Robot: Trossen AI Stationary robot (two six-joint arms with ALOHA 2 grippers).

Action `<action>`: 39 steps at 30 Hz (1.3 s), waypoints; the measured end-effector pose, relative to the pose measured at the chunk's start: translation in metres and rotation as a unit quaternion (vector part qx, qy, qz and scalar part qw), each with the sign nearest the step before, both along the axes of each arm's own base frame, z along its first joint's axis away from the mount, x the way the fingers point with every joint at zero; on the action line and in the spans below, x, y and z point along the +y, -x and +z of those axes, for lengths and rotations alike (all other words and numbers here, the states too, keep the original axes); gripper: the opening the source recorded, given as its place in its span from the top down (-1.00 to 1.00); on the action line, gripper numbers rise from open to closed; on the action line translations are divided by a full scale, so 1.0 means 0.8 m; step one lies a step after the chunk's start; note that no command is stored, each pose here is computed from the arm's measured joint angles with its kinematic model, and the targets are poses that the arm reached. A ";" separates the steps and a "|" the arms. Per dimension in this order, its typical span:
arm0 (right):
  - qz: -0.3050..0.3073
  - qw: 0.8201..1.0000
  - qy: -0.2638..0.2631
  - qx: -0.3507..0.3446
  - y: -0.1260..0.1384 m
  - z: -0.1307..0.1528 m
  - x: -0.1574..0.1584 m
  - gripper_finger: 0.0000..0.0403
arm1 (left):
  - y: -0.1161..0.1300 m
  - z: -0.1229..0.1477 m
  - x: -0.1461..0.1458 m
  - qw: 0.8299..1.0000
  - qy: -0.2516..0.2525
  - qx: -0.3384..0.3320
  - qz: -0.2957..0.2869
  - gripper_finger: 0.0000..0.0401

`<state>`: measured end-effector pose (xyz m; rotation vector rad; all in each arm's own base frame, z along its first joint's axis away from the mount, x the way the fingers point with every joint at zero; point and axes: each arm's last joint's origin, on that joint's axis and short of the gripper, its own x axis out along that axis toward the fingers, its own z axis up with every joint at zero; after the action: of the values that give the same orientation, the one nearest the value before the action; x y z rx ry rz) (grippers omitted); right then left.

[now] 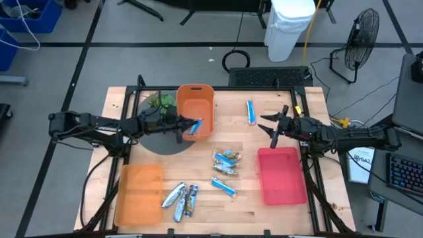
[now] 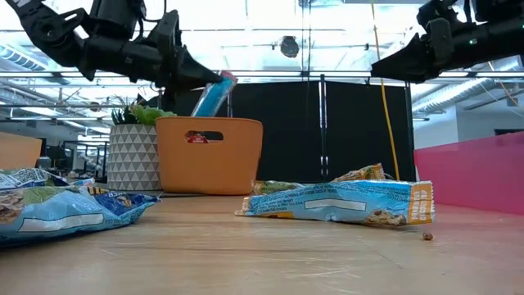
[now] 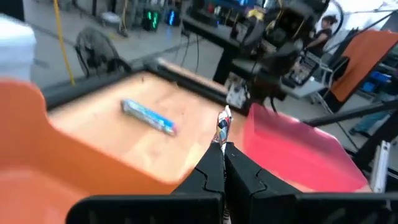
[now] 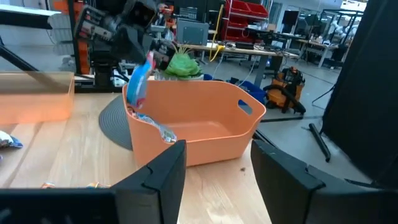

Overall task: Pick and place Granola Bars by type
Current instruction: Put the red granola bar into the orange bin

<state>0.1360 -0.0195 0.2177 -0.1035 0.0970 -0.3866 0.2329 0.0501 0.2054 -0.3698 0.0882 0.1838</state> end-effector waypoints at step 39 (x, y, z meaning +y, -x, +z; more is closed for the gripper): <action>0.000 1.000 -0.001 0.000 0.000 0.000 0.000 0.15 | -0.059 0.043 0.063 0.974 0.057 0.141 0.170 0.99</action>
<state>0.1361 -0.0194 0.2176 -0.1026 0.0977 -0.3857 0.2800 0.1008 0.2394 -0.4716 0.3174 0.5727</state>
